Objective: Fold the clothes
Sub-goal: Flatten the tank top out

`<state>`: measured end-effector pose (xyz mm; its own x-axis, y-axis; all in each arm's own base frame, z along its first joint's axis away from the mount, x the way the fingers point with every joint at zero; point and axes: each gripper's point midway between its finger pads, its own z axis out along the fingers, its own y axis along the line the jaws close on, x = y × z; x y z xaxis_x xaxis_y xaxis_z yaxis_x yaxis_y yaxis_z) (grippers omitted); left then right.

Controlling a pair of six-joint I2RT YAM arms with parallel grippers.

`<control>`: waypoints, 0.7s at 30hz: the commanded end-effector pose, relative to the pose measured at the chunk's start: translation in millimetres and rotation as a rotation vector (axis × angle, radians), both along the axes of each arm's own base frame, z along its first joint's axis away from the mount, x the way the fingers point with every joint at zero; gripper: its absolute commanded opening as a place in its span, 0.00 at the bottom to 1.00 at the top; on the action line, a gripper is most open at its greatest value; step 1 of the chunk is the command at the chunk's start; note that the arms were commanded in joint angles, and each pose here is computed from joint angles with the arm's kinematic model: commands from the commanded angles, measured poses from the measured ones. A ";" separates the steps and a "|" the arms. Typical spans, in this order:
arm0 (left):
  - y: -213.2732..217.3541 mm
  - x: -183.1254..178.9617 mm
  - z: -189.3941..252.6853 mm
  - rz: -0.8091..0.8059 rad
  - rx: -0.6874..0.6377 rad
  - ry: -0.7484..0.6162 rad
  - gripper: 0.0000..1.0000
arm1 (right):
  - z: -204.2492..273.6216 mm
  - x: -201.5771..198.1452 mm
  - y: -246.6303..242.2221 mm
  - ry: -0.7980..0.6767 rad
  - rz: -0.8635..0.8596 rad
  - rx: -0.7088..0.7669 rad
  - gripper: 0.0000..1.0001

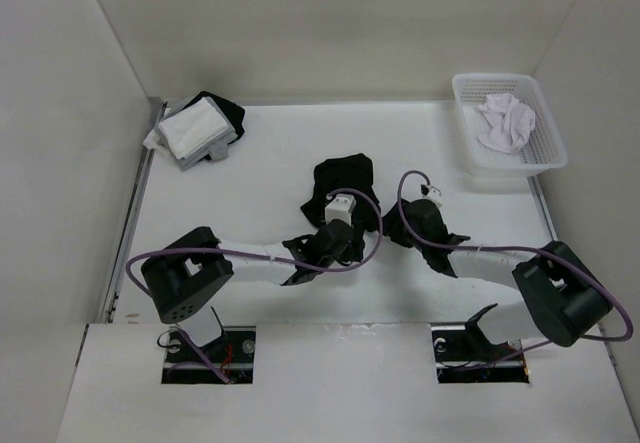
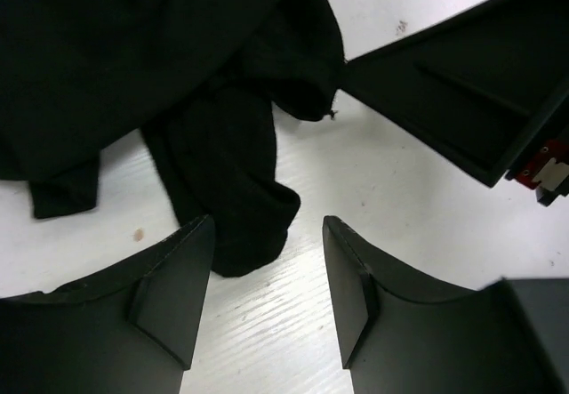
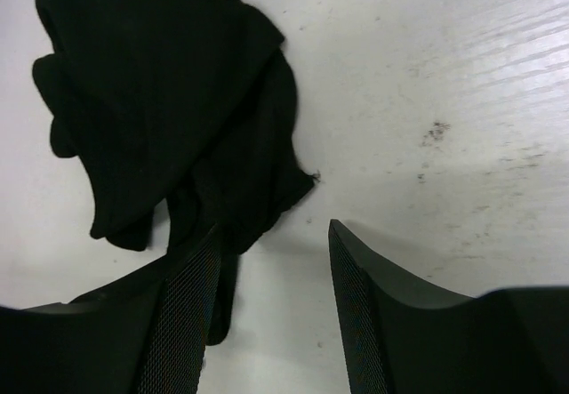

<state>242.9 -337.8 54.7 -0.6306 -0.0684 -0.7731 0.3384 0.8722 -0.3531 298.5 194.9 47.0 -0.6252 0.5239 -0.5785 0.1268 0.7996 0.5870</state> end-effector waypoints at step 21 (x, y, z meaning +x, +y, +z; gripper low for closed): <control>74.8 31.0 157.7 0.219 0.065 -0.361 0.00 | 137.1 -3.0 31.4 -0.318 0.090 0.075 0.05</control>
